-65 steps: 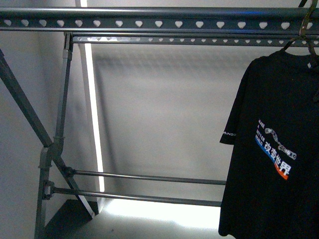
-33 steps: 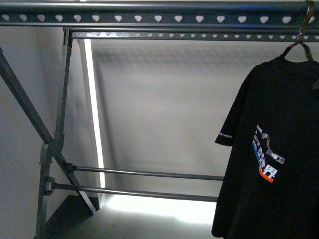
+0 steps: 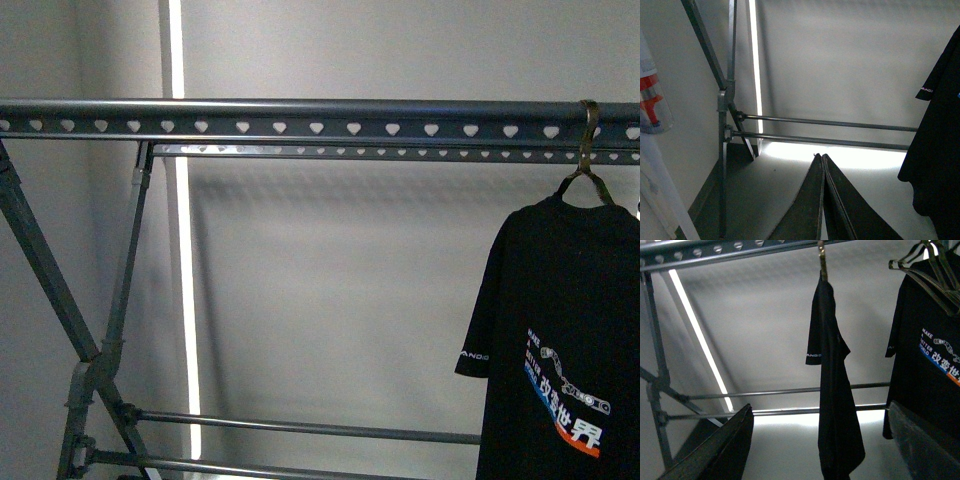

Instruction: Hang clothes on hanger

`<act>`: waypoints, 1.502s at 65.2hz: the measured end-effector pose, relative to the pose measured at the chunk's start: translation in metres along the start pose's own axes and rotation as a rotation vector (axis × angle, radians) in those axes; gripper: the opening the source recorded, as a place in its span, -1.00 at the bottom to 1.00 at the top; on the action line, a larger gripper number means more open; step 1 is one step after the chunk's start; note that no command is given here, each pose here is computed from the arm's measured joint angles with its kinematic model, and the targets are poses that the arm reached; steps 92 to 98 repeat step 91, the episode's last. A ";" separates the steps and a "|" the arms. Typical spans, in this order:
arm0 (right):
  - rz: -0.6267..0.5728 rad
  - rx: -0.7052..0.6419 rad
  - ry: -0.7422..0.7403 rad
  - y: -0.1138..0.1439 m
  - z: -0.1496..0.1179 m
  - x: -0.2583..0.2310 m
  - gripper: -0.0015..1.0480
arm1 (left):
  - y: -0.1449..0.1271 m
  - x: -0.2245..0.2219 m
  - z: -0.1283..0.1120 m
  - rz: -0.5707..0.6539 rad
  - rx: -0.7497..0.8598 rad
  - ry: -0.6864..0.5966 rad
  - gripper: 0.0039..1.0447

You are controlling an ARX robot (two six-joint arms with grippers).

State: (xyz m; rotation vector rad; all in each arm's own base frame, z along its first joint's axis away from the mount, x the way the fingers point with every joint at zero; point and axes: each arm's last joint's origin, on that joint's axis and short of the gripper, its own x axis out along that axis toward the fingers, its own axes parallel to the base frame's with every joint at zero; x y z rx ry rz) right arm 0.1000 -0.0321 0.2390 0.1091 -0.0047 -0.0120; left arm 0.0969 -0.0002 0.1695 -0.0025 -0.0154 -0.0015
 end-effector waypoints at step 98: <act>0.012 -0.113 0.006 0.024 -0.077 -0.003 -0.26 | 0.000 0.000 0.000 0.000 0.000 -0.001 -0.09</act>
